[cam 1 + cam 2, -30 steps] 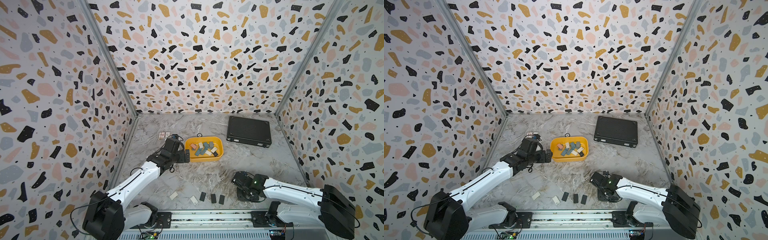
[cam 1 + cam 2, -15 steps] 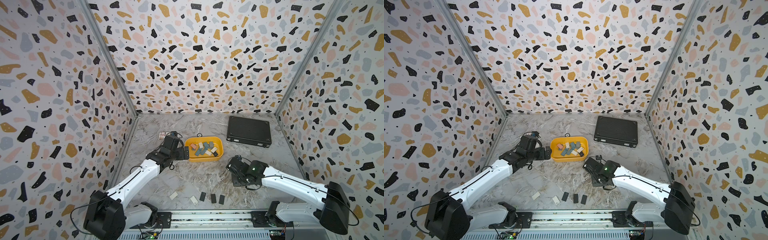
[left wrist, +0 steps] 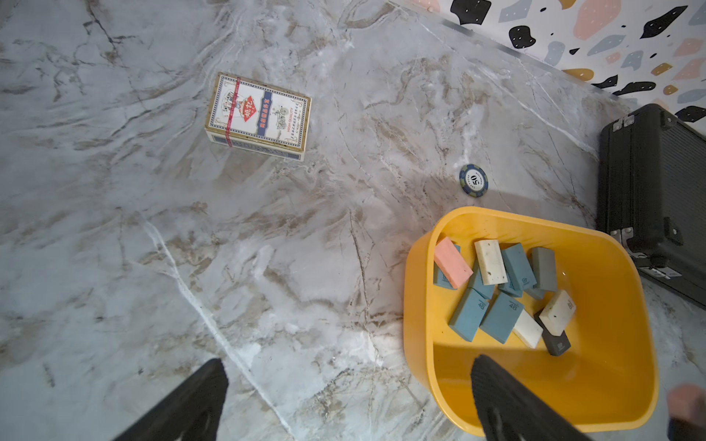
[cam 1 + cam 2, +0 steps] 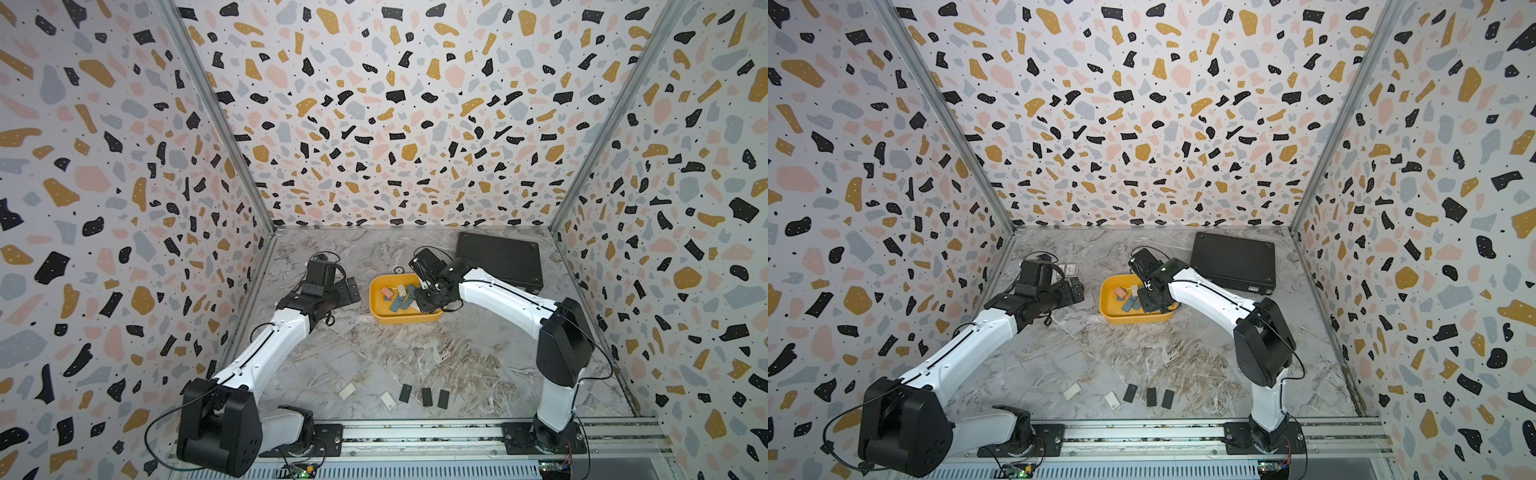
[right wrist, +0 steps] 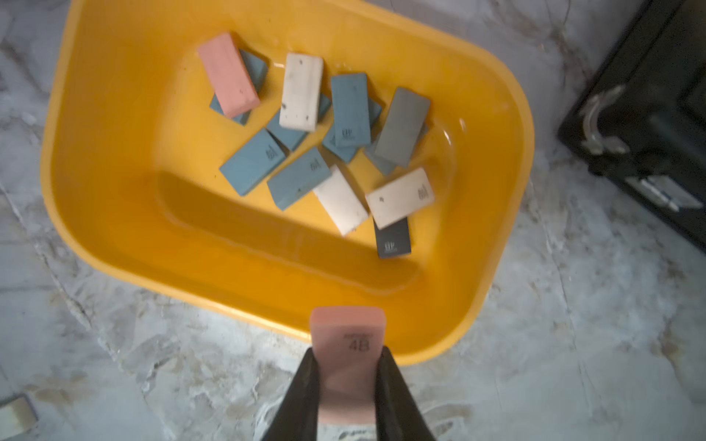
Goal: Put the eraser in the storage box
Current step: Place the eraser in the storage box.
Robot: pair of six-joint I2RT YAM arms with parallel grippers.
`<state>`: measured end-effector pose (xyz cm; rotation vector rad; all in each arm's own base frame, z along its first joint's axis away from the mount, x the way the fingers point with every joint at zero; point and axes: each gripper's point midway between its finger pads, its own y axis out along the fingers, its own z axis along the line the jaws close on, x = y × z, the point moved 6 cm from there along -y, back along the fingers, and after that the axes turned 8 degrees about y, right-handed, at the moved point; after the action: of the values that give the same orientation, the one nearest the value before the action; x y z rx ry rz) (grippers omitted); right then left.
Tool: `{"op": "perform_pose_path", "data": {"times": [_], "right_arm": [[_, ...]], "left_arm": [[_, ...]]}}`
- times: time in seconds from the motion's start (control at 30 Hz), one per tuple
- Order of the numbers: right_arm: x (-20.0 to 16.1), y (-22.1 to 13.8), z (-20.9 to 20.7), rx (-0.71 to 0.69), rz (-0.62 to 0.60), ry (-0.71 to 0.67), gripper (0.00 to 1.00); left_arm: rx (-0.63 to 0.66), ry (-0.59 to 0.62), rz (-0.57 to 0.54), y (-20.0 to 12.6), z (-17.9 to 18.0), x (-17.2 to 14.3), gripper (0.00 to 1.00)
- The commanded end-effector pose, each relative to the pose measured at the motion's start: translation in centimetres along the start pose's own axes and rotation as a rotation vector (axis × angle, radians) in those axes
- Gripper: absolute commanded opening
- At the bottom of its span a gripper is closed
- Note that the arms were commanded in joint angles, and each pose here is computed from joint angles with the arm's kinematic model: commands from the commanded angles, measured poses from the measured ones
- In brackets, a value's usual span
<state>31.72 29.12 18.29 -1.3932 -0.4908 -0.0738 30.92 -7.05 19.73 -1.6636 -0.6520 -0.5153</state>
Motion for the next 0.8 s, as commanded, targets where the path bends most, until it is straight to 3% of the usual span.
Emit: {"op": "perform_pose_path", "data": {"times": [0.0, 0.27, 0.77], "right_arm": [[2.4, 0.4, 0.4, 0.058, -0.007, -0.055, 0.18], [5.1, 4.9, 0.4, 0.050, 0.023, -0.054, 0.18], [6.5, 7.4, -2.7, 0.007, 0.030, 0.005, 0.19]], "left_arm": [[-0.008, -0.011, -0.028, -0.2, 0.1, 0.8, 1.00], [0.006, -0.020, 0.010, 0.5, 0.5, 0.5, 1.00], [-0.012, -0.023, 0.048, 1.4, 0.3, 0.7, 1.00]]}}
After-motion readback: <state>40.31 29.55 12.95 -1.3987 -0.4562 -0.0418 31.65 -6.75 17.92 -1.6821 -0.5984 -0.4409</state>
